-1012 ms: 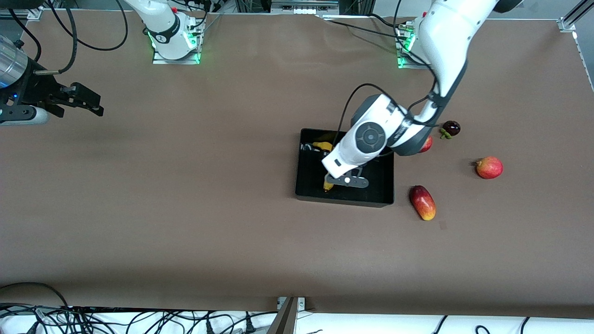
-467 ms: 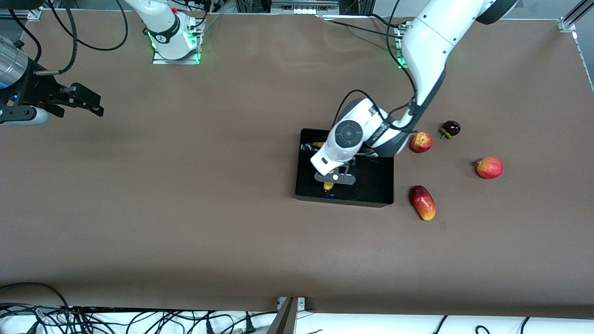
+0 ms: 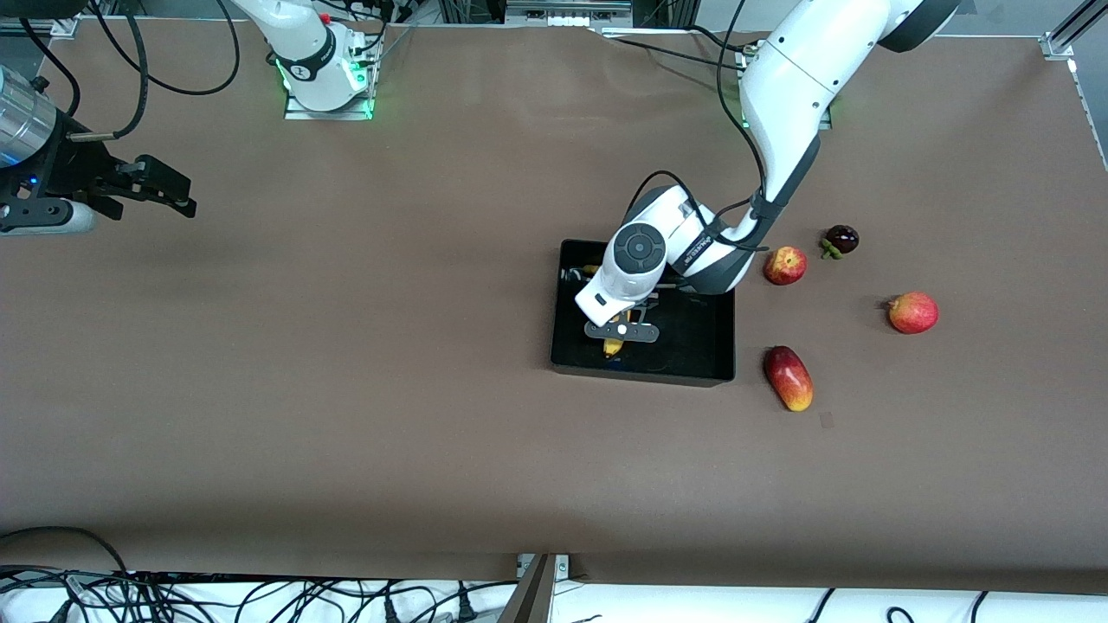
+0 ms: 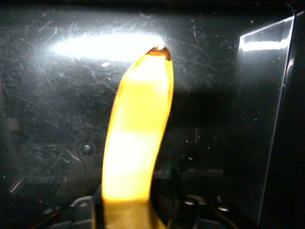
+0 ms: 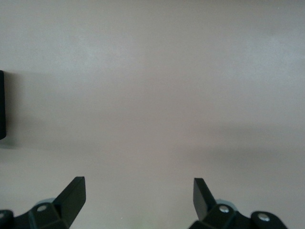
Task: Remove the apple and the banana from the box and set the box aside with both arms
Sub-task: 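Lift the banana out of the black tray with the left gripper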
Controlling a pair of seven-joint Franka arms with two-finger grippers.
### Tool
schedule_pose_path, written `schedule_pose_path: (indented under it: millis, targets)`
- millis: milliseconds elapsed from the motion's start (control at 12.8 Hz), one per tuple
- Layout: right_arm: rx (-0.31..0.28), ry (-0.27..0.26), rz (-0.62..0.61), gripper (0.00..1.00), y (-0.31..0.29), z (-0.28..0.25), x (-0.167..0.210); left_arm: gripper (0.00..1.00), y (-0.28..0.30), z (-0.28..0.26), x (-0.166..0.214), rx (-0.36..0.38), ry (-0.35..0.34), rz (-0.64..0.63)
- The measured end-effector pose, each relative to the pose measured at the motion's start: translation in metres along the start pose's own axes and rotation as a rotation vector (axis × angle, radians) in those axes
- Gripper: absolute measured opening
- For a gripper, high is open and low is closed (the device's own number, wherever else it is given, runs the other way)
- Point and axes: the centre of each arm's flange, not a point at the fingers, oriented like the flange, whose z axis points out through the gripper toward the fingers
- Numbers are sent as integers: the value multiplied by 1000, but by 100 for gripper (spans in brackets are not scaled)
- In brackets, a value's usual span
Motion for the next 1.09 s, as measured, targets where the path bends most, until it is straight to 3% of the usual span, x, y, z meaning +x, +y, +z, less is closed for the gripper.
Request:
schedule_pose_path:
  millis: [78,156,389,856,1089]
  targets:
    - [0,0,0,100,0,0,0,39,0,-1,1,-1,2,-4]
    - [0,0,0,100,0,0,0,34,0,-2,1,-1,3,-6]
    - [0,0,0,100,0,0,0,34,-4,-19,5,18,-4,-18]
    - [0,0,-4,100,-2,0,0,34,-19,-134,1,66,38,-37]
    - [0,0,-4,100,-2,0,0,34,-83,-190,23,123,-16,-22]
